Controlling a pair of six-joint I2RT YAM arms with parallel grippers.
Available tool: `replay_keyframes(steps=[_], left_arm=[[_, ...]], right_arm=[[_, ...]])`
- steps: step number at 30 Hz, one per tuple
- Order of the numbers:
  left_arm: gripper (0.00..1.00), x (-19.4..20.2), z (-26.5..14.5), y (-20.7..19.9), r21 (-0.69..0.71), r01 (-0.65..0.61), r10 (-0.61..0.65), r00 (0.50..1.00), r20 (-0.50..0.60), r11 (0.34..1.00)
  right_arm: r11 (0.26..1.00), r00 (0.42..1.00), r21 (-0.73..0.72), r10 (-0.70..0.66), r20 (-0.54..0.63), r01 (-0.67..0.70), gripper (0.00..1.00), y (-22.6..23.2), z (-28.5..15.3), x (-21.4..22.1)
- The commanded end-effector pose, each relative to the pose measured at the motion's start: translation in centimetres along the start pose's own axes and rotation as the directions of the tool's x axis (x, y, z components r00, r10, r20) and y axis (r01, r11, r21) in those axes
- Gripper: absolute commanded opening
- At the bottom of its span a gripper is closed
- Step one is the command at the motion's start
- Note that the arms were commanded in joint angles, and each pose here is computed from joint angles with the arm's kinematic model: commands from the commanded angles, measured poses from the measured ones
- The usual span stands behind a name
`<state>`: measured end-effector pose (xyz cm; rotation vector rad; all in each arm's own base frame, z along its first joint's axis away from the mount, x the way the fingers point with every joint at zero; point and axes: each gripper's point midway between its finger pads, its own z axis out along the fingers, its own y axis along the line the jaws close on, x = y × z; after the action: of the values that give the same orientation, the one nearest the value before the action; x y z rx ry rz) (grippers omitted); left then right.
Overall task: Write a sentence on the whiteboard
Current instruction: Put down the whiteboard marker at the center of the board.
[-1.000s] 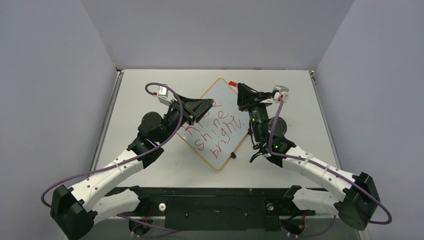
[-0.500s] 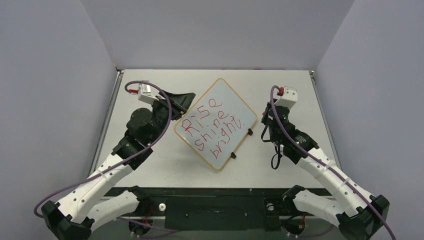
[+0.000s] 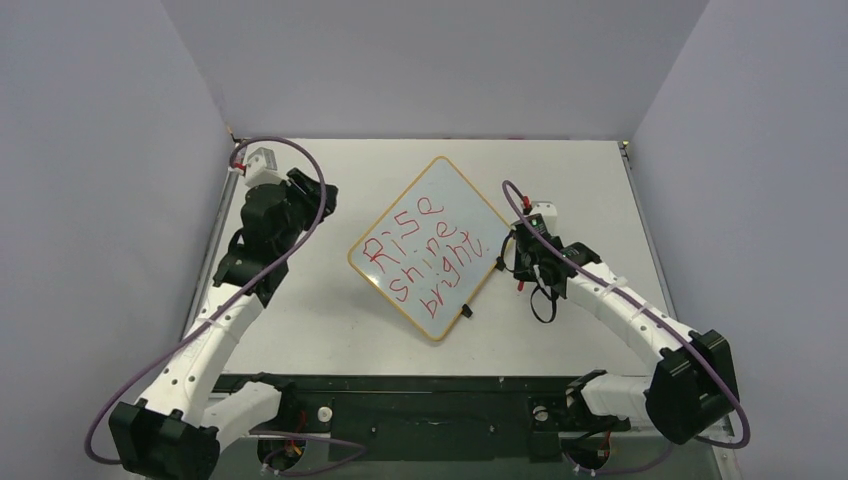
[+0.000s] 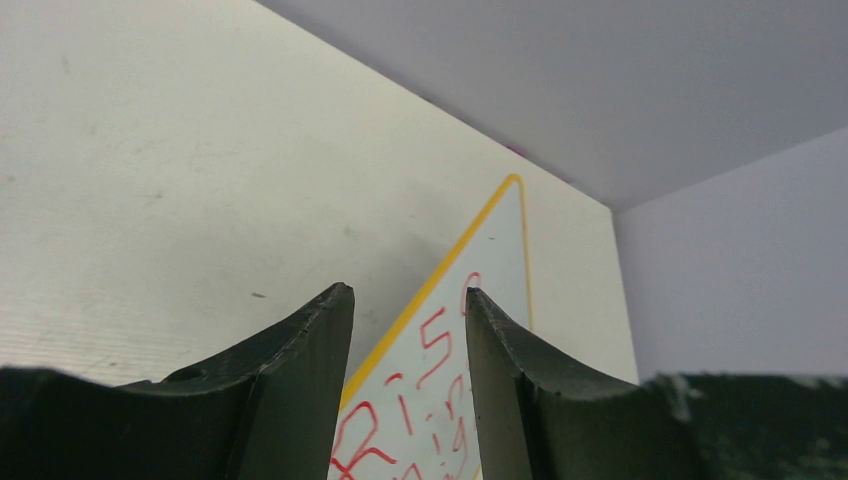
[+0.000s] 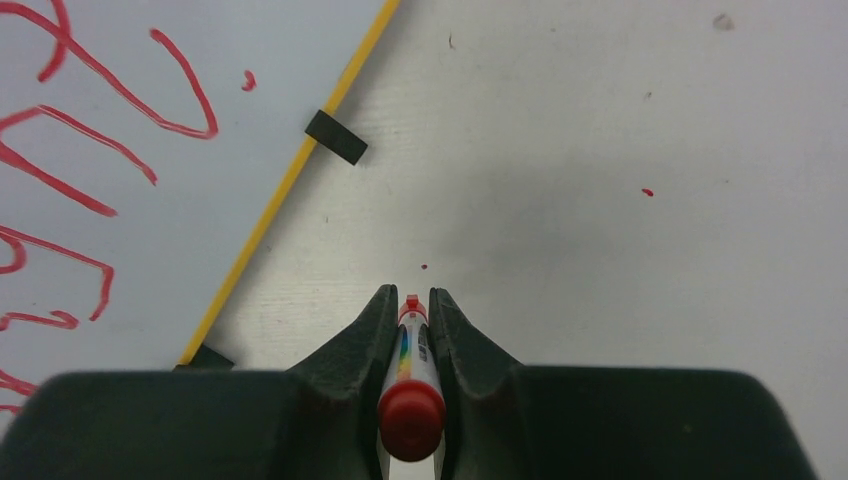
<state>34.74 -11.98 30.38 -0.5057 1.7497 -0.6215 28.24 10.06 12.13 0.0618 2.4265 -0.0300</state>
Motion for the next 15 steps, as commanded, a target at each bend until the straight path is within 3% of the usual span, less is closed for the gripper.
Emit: replay_keyframes(steps=[1,3,15], left_arm=[[0.43,-1.0,0.5,1.4,-0.001,-0.031,0.031,0.999,-0.037,1.0],[0.43,-1.1,0.8,2.3,-0.018,-0.029,0.029,0.999,-0.032,0.999],[0.42,-1.7,1.2,5.7,-0.082,-0.025,0.024,0.999,-0.022,0.996]], right_arm=[[1.0,0.996,-0.02,0.019,-0.083,-0.021,0.0,0.1,0.9,1.9],[0.999,0.995,-0.025,0.027,-0.098,-0.029,0.0,0.2,1.4,2.2],[0.995,0.993,0.069,0.073,-0.096,-0.066,0.29,-1.2,4.4,3.0]])
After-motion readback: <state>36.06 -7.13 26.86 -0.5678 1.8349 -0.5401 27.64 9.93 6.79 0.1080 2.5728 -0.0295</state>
